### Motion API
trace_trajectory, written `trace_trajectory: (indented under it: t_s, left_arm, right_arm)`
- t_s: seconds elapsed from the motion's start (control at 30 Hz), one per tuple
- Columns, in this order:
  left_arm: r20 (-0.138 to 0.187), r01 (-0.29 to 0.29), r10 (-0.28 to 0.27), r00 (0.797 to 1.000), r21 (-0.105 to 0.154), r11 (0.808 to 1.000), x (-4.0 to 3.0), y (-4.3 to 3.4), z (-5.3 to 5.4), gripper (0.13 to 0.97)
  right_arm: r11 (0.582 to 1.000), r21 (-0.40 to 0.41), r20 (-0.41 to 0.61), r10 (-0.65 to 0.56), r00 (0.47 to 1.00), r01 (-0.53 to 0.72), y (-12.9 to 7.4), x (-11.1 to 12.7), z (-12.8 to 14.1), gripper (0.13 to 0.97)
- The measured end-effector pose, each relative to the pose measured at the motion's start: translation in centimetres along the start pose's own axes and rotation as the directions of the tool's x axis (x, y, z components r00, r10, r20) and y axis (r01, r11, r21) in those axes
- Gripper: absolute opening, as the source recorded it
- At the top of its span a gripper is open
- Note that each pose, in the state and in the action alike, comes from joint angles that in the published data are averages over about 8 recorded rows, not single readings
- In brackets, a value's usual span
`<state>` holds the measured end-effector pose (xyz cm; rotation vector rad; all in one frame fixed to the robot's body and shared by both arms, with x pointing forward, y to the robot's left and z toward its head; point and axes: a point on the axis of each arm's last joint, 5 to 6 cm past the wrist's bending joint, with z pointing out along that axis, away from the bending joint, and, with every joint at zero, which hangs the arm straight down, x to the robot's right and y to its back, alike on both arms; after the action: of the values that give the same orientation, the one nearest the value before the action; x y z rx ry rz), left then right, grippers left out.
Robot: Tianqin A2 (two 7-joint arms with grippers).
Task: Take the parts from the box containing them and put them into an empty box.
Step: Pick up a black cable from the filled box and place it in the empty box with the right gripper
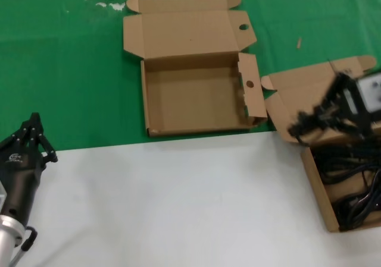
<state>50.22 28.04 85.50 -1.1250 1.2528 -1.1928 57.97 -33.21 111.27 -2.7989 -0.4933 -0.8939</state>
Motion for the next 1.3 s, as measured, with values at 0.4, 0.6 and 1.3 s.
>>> trace_trajectory:
  t_s: [0.4,0.6,1.3]
  left_arm:
    - [0.0,0.0,0.0,1.0,0.0,1.0,0.0,0.0,0.0,0.14]
    - [0.0,0.0,0.0,1.0,0.0,1.0,0.0,0.0,0.0,0.14]
    - [0.0,0.0,0.0,1.0,0.0,1.0,0.0,0.0,0.0,0.14]
  right_arm:
    - [0.995,0.102,-0.153,0.012,0.988,0.003,-6.5,7.2,2.7,0.17]
    - [0.988,0.149,-0.182,0.059,0.982,-0.032,-8.4,9.8,7.0,0.17]
    - [0.97,0.218,-0.205,0.154,0.966,-0.109,-10.5,11.1,17.0,0.181]
